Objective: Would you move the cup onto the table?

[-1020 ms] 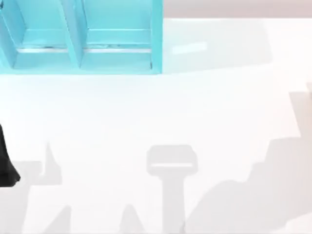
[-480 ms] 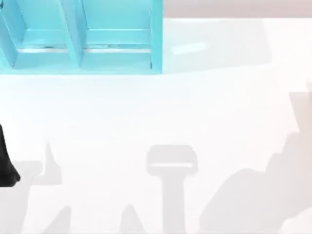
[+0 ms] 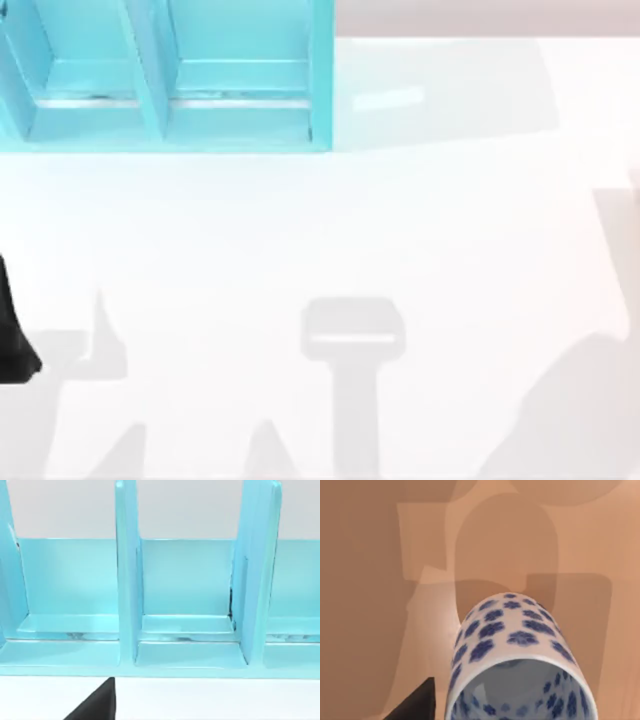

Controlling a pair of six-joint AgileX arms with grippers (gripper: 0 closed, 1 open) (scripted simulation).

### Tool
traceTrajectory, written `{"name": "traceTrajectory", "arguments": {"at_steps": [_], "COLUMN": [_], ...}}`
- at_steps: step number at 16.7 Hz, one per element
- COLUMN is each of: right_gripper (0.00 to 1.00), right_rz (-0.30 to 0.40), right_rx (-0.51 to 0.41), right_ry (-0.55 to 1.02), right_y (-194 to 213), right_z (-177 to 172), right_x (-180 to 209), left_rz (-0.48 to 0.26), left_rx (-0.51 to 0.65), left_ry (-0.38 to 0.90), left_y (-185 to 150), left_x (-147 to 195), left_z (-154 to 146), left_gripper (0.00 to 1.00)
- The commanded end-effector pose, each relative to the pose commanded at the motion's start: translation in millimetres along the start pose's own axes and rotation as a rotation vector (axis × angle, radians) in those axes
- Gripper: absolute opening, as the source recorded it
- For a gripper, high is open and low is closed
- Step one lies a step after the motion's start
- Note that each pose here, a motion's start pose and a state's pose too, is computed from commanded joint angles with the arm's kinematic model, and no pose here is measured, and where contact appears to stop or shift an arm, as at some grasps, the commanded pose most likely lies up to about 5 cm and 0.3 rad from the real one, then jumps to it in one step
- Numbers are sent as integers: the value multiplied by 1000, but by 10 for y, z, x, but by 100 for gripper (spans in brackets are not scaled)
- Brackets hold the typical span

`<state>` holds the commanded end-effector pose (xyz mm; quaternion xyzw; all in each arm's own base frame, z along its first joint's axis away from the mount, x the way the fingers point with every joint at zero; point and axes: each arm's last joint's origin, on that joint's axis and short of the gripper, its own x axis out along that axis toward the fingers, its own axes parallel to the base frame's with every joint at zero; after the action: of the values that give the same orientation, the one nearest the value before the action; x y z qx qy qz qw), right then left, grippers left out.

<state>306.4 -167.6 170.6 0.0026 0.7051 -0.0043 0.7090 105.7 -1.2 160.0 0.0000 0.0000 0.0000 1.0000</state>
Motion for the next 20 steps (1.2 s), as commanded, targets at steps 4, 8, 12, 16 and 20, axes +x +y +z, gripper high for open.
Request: {"name": "traceTrajectory", "arguments": {"at_steps": [4, 8, 12, 16, 20], "right_gripper": [100, 92, 62, 32, 2], "right_rz": [4, 4, 4, 4, 4], "right_rx": [0, 0, 0, 0, 0], "right_ry": [8, 8, 8, 8, 8], "right_y": [15, 15, 15, 15, 15], "right_z": [-34, -34, -34, -34, -34], "right_x": [213, 213, 213, 213, 213], "left_rz": [0, 0, 0, 0, 0], "left_rx": [0, 0, 0, 0, 0], "left_ry": [0, 0, 0, 0, 0], "left_y": [0, 0, 0, 0, 0], "left_x": [0, 0, 0, 0, 0], "left_z": [0, 0, 0, 0, 0], "left_gripper": [100, 100, 100, 100, 100]}}
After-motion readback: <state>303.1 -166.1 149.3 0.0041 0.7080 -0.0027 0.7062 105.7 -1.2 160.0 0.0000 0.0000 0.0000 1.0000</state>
